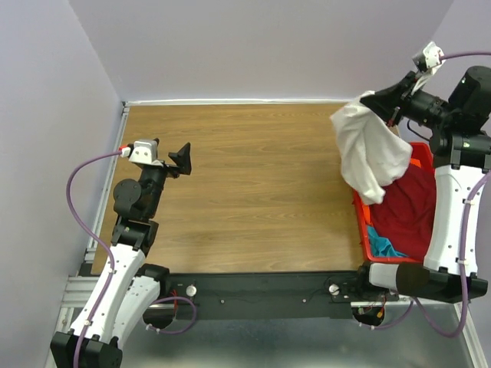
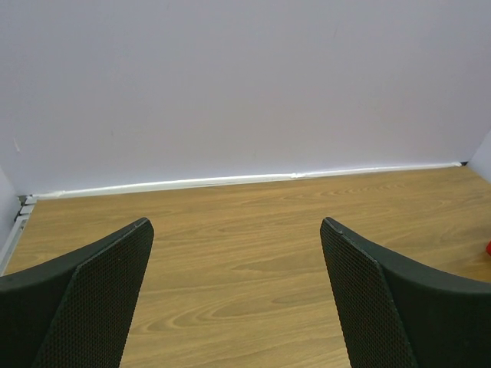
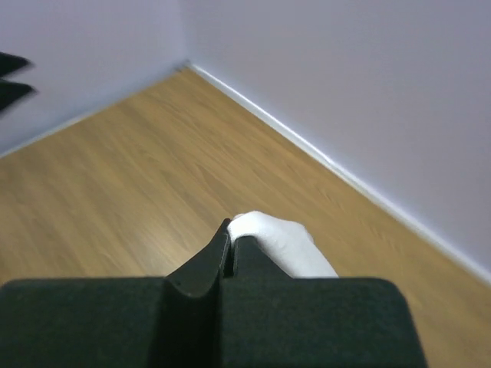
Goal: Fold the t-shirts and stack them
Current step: Grab the tshirt from the pile, then move the tshirt to the center of the board
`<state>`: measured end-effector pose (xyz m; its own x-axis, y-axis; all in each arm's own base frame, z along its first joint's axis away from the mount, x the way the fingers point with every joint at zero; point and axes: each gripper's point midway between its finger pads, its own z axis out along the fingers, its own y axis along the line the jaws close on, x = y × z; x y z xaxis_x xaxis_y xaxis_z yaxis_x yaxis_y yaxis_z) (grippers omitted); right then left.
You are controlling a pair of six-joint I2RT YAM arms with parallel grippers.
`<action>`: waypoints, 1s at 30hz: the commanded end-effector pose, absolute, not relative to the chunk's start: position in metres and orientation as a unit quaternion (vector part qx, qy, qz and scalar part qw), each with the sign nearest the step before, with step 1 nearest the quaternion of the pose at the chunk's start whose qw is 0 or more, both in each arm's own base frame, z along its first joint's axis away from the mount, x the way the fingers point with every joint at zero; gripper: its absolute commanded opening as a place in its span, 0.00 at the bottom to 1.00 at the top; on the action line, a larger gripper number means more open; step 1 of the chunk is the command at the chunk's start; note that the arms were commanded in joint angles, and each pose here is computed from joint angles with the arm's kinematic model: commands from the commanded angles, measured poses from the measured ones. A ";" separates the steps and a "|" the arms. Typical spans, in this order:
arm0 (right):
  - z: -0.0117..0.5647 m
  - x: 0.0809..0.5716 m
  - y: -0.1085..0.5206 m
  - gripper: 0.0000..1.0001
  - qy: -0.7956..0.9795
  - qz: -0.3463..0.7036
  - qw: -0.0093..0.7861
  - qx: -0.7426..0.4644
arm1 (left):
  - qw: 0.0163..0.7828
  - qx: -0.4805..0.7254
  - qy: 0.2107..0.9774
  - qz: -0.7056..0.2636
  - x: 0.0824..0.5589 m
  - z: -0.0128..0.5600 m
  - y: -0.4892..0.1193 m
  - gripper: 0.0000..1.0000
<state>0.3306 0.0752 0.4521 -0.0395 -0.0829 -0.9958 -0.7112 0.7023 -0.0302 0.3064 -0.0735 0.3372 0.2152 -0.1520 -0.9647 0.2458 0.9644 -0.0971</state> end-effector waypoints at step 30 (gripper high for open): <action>0.239 0.404 0.145 0.99 0.795 0.193 0.497 -0.288 | 0.770 0.152 0.597 -0.168 0.305 0.330 -0.114 0.95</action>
<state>0.4057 0.1881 0.2471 -0.4062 -0.1626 -0.8992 -0.6979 0.6904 0.1904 0.2985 -0.0907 0.3398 0.2861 -0.0748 -0.9553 0.3379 0.9408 0.0275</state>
